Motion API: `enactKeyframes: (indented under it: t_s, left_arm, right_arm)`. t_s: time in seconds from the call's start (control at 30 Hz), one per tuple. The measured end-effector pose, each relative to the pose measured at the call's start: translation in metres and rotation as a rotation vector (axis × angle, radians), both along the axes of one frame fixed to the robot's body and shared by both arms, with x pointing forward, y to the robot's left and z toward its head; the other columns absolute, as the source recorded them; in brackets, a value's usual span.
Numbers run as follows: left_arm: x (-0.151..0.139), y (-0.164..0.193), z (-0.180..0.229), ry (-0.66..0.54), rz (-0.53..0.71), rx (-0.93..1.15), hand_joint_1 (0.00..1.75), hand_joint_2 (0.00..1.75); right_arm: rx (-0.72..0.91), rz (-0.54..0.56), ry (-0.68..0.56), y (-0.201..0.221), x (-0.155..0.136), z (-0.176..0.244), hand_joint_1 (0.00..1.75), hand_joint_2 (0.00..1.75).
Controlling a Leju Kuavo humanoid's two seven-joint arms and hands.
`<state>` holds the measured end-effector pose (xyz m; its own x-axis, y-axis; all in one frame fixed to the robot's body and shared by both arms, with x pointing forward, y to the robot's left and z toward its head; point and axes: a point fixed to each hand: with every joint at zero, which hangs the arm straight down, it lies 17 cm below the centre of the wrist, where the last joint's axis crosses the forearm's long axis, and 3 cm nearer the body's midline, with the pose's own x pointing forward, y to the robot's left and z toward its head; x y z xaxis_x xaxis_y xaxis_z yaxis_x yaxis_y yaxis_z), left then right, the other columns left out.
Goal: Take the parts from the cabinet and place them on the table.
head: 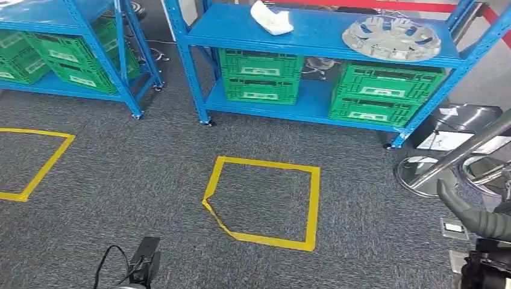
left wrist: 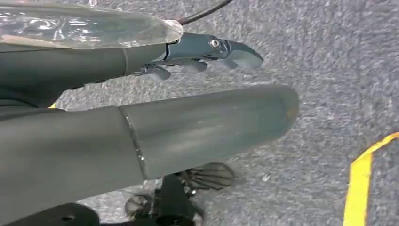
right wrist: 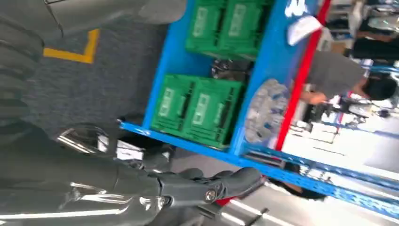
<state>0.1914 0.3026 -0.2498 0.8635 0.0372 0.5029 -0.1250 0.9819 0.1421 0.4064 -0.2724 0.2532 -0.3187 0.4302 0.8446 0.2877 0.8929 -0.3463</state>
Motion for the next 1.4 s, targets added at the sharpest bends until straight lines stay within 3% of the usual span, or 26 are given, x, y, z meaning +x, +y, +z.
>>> enactKeyframes:
  t_s: [1.2,1.23,1.4]
  left_arm:
    - [-0.0021,-0.0026,-0.0009,0.007,-0.009,-0.004,0.00,0.00]
    - [-0.0019,-0.0034,-0.0008,0.006,-0.009,-0.005,0.00,0.00]
    - [-0.0001,-0.0037,-0.0002,0.003,-0.004,-0.007,0.00,0.00]
  right_arm:
    - [0.010,-0.017,0.011,-0.0057,-0.0060,-0.0044,0.00,1.75]
    - [0.018,-0.010,-0.005,-0.0056,-0.0067,-0.0018,0.00,0.00]
    - [0.055,0.032,0.003,-0.0014,-0.0040,-0.0030,0.00,0.00]
